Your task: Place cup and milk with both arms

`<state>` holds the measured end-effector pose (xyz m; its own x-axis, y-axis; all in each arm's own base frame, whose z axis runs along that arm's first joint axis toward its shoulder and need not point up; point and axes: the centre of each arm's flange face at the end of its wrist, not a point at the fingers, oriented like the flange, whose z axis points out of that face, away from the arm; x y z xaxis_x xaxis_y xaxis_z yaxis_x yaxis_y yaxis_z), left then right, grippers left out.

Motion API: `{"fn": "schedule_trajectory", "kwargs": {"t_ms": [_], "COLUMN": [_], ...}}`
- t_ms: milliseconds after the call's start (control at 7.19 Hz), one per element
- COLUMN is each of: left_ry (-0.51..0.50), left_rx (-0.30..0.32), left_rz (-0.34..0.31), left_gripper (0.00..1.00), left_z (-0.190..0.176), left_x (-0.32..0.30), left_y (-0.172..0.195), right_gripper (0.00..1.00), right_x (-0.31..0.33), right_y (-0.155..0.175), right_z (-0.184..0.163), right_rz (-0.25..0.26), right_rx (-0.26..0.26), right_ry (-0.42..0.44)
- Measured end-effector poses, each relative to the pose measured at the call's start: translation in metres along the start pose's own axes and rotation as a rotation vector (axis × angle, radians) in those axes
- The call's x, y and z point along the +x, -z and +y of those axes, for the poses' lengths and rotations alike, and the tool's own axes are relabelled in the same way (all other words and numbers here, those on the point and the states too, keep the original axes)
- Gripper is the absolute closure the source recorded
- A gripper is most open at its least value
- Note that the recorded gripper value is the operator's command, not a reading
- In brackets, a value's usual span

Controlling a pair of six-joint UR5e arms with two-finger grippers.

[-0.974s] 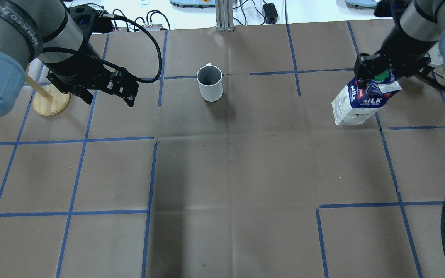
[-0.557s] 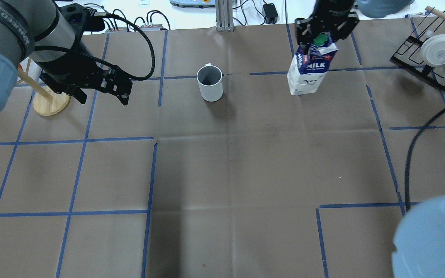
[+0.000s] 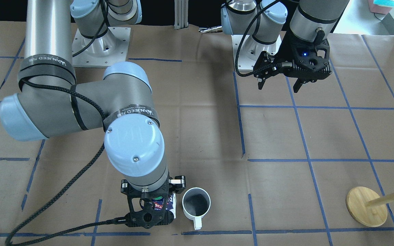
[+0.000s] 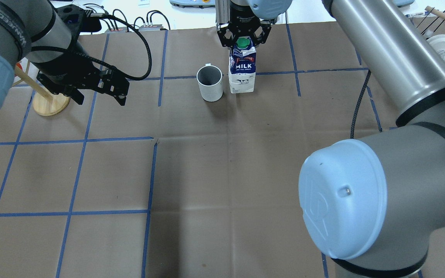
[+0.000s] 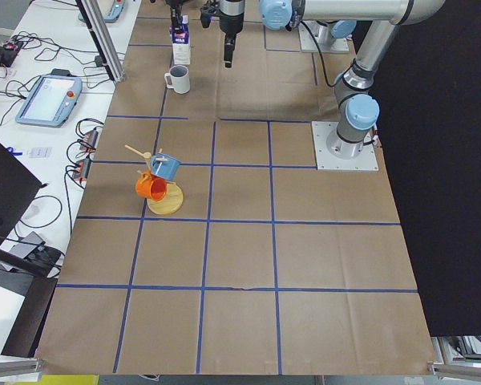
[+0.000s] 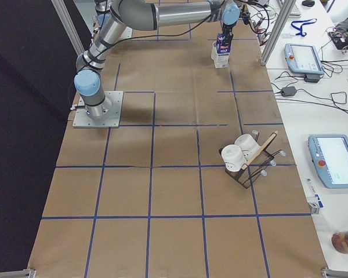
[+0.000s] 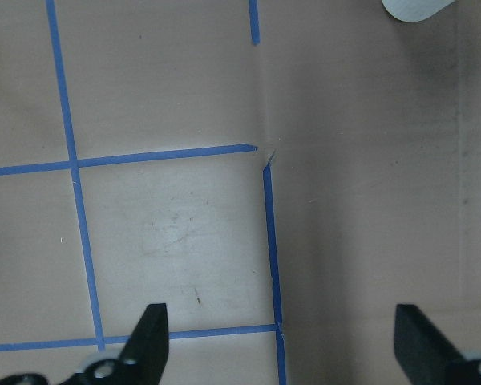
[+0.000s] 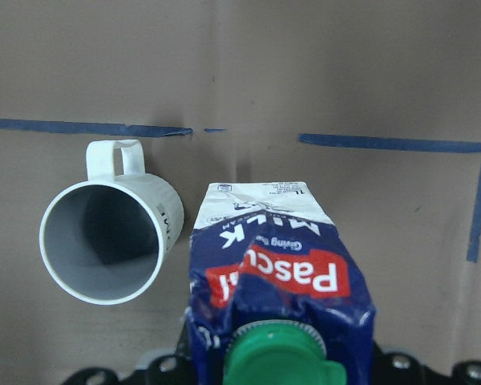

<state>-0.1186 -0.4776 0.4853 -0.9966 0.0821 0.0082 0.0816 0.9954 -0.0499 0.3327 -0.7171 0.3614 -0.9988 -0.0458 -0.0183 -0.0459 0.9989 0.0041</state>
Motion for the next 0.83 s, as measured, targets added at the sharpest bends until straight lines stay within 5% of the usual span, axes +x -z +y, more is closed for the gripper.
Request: {"fn": "schedule_trajectory", "kwargs": {"t_ms": [278,557,835], "left_ry": [0.000,0.000,0.000], "left_rx": [0.000,0.000,-0.001], "left_rz": [0.000,0.000,0.000], "left_gripper": [0.00,0.00,0.00], "left_z": [0.000,0.000,0.000], "left_x": [0.000,0.000,0.000], "left_y": [0.000,0.000,0.000], "right_gripper": [0.41,0.00,0.00], "right_x": [-0.014,-0.011,-0.008], "right_y": [-0.018,-0.028,-0.028], "right_z": [-0.001,-0.006,-0.007], "right_rz": [0.005,0.015,0.016], "right_rx": [-0.020,-0.023,-0.022], "right_ry": [-0.031,-0.042,-0.048]}}
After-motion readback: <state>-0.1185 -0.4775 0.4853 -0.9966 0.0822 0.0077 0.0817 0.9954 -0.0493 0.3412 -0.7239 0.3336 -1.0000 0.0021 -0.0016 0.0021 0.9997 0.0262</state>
